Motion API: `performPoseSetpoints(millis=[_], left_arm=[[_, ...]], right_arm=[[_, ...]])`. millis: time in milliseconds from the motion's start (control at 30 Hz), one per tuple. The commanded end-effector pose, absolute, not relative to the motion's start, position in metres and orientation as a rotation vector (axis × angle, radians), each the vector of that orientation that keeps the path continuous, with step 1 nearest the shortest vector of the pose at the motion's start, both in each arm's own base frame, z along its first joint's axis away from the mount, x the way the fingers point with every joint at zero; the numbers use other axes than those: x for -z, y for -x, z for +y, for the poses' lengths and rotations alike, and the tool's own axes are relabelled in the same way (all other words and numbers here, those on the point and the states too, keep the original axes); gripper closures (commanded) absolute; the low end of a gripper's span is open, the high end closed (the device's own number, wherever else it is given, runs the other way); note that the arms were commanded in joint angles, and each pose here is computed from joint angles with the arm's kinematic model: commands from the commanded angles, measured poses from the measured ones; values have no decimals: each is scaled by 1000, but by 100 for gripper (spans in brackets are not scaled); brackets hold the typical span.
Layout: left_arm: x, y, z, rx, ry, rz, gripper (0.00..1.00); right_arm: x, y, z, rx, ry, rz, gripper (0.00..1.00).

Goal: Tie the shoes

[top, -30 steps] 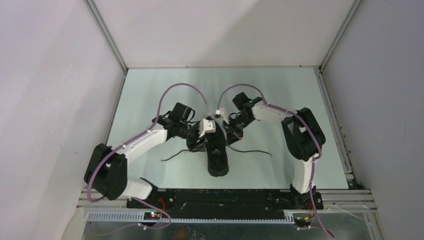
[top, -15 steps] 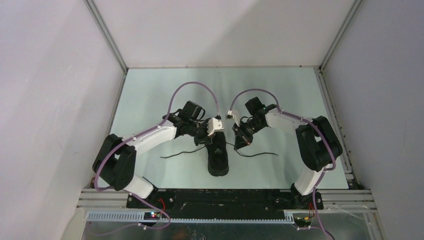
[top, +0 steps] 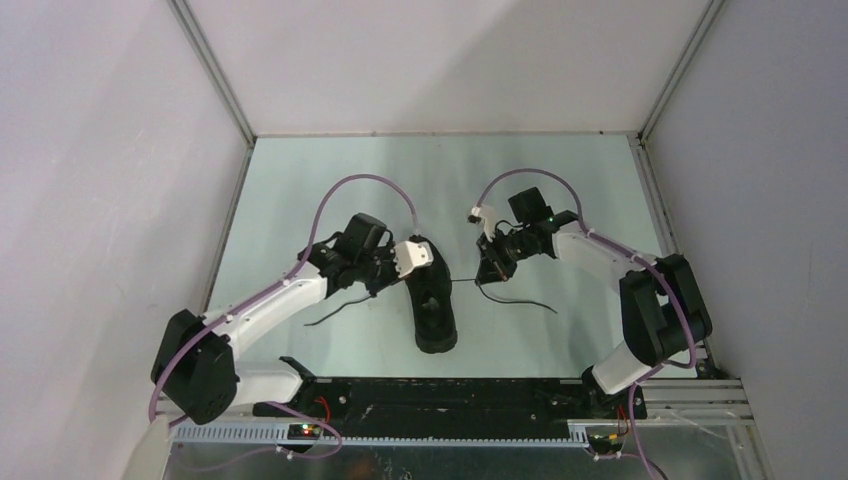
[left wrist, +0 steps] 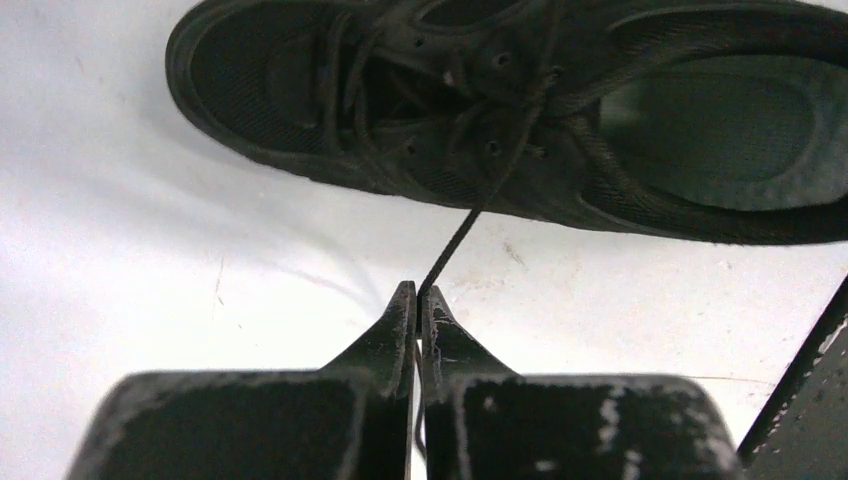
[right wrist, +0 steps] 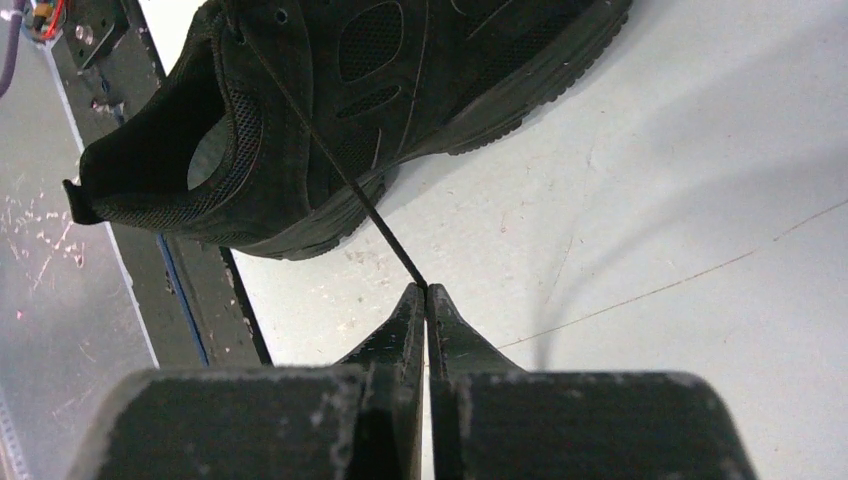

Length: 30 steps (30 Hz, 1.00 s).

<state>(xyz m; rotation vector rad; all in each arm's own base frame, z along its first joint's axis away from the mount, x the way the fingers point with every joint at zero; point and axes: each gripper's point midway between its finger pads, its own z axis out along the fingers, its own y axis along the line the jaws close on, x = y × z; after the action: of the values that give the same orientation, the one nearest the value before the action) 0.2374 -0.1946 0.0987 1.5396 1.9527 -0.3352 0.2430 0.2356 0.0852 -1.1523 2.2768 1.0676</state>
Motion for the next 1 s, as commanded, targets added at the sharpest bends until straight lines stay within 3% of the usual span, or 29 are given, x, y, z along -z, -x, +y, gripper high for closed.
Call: performPoseSetpoints(millis=[0, 400, 533, 600, 633, 700, 800, 967], left_arm=[[-92, -255, -148, 85, -1355, 2192, 100], [-87, -253, -130, 37, -1258, 2283, 100], [-97, -238, -162, 280, -1340, 2189, 100], [-105, -230, -184, 426, -1362, 2134, 93], [-106, -225, -194, 509, -1361, 2128, 83], [-112, -221, -204, 590, -1358, 2114, 75], [-125, -223, -205, 589, -1345, 2083, 59], [-149, -232, -183, 492, -1291, 2037, 47]], right_arm=[[-78, -256, 213, -902, 1050, 2358, 100], [-75, -272, 187, -802, 898, 2405, 100], [-83, -252, 210, -890, 1046, 2321, 100], [-92, -244, 219, -928, 1109, 2264, 100], [-98, -244, 221, -929, 1133, 2237, 98], [-111, -241, 221, -943, 1193, 2197, 90], [-135, -240, 207, -892, 1336, 2132, 74], [-169, -251, 179, -717, 1519, 2039, 57]])
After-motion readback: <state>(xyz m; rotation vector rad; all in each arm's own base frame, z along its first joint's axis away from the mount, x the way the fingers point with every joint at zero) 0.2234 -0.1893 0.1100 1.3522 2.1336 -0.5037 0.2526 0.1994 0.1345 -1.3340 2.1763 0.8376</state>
